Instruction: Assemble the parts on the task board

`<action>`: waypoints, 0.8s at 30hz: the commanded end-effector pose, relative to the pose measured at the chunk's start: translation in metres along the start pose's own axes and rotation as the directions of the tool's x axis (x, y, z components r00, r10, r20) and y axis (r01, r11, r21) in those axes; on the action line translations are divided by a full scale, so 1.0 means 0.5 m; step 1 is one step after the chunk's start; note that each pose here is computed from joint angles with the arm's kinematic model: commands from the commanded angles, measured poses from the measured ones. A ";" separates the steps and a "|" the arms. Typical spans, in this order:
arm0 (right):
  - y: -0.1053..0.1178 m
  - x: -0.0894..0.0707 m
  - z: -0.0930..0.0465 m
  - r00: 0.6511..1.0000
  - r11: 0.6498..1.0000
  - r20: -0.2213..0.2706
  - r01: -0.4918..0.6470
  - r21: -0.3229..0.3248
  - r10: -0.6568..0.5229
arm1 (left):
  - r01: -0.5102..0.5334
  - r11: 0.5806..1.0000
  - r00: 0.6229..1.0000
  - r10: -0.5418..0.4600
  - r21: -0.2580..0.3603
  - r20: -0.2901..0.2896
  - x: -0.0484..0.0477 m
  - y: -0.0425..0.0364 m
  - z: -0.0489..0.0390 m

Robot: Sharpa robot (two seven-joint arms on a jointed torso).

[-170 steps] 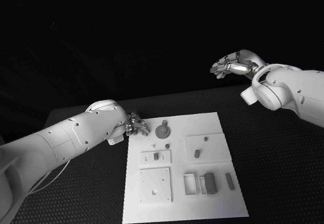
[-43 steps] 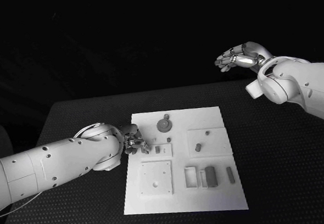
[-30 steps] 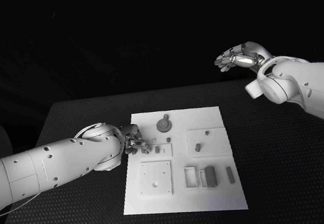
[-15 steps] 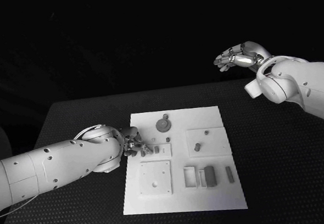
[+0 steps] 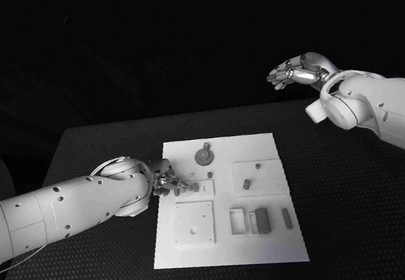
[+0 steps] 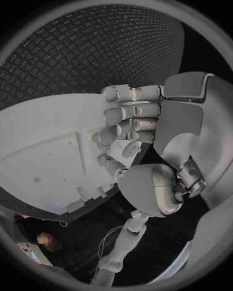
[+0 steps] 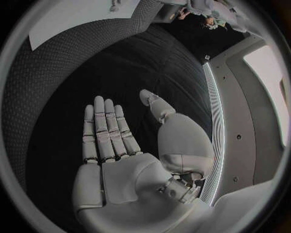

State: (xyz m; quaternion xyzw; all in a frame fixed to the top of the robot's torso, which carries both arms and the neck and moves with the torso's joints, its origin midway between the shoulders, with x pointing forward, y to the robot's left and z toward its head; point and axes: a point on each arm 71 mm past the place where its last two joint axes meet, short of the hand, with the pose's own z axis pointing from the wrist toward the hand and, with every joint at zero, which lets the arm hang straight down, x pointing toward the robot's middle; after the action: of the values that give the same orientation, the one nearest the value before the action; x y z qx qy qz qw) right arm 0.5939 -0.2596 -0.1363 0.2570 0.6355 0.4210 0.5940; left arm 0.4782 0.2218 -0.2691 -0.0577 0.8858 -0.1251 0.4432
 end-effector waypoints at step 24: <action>-0.002 0.001 0.000 1.000 1.000 -0.009 -0.001 -0.003 0.001 | 0.185 0.967 0.964 -0.213 0.175 0.159 -0.073 -0.039 -0.018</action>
State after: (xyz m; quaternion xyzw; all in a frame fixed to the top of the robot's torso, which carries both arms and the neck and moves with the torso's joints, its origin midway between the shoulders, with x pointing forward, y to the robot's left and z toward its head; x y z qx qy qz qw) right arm 0.5943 -0.2613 -0.1373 0.2585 0.6357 0.4190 0.5946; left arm 0.4912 0.2212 -0.2380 -0.1224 0.8501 -0.1849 0.4777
